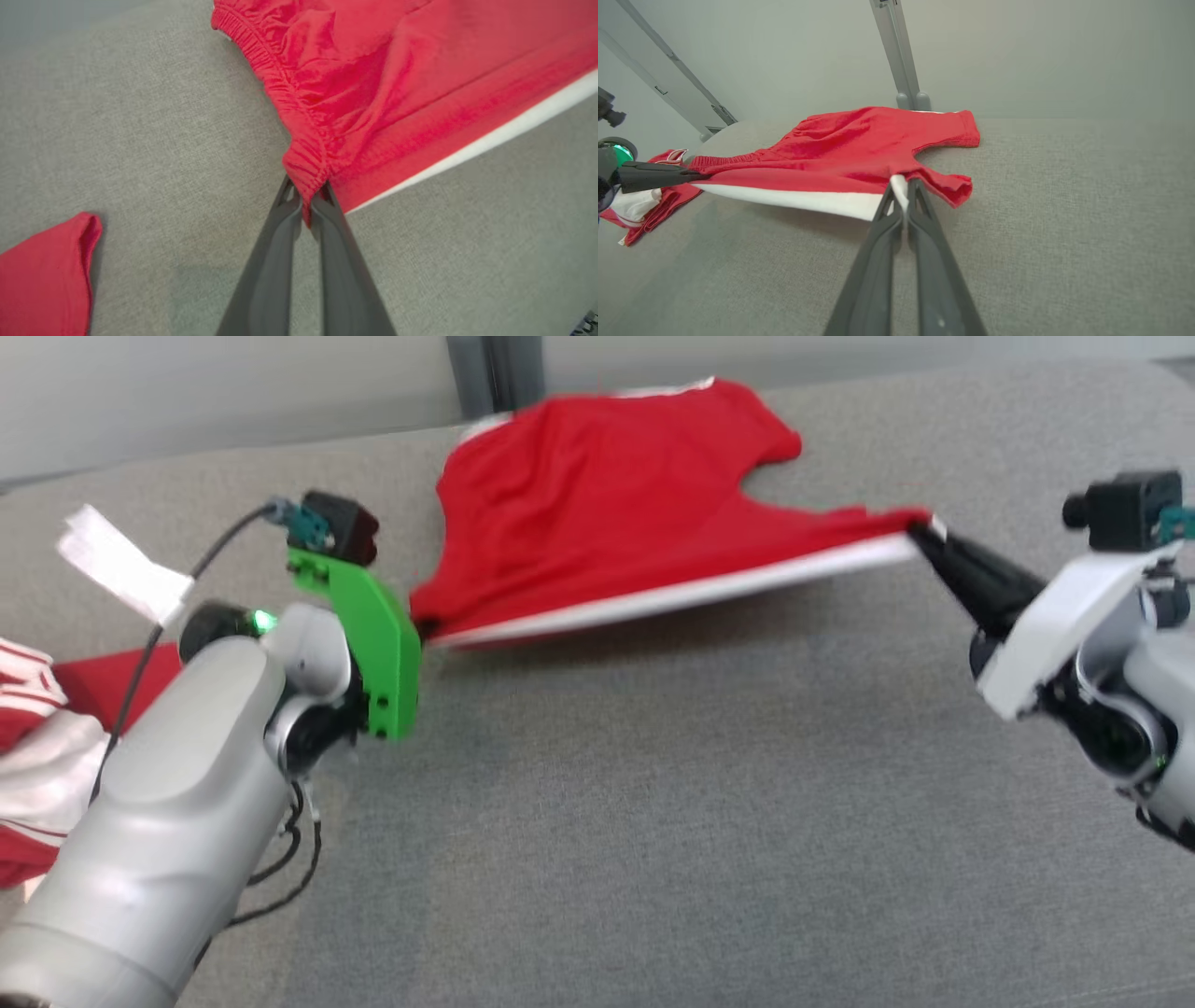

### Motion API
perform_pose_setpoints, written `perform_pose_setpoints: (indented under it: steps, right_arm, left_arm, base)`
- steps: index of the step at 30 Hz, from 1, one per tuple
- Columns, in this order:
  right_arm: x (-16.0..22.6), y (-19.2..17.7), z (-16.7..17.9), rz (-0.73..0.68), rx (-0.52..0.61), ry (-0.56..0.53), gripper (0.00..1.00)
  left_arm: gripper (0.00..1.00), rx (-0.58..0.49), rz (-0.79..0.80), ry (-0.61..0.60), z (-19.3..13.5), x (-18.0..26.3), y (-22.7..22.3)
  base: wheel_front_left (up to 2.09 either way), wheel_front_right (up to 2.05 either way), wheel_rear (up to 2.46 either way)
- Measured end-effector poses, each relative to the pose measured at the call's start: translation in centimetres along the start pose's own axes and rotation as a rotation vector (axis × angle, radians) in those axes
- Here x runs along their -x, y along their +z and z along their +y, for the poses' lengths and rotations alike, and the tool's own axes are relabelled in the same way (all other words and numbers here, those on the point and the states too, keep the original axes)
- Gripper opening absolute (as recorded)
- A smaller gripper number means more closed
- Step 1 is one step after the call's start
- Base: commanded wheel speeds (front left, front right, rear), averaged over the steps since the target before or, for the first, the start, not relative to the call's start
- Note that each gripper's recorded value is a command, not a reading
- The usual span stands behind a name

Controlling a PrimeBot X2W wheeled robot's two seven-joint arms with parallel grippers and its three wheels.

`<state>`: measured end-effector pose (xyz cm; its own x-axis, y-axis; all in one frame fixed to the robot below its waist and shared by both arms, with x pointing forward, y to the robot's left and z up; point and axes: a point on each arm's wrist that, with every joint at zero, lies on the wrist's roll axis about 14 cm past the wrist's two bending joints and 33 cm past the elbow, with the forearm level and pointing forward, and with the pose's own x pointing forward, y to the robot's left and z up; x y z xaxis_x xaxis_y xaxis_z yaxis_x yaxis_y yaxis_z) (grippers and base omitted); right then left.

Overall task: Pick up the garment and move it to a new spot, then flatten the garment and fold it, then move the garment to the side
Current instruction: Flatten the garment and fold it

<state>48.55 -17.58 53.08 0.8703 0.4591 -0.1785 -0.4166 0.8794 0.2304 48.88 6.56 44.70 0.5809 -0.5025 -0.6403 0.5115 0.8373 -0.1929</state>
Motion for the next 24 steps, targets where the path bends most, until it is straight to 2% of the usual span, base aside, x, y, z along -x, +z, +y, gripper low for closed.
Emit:
perform_pose_setpoints:
  steps: [8,14,19,24]
  right_arm:
    - [8.0,-5.6,1.7,0.288,-0.105,0.002,0.00]
    - [13.1,-6.9,2.7,0.423,-0.112,0.019,0.00]
    - [14.2,-5.5,2.7,0.419,-0.090,0.022,0.00]
    - [12.0,-4.0,2.4,0.413,-0.081,0.032,0.00]
  left_arm:
    - [0.00,0.074,0.238,-0.118,-4.3,5.5,-5.9]
    - [0.00,0.064,0.348,-0.200,-8.3,9.3,-8.6]
    - [0.00,0.044,0.419,-0.247,-10.3,11.6,-9.5]
    - [0.00,0.130,0.446,-0.264,-10.2,11.8,-8.5]
  base:
    - [0.00,0.00,0.00]
    - [0.00,0.00,0.00]
    - [0.00,0.00,0.00]
    - [0.00,0.00,0.00]
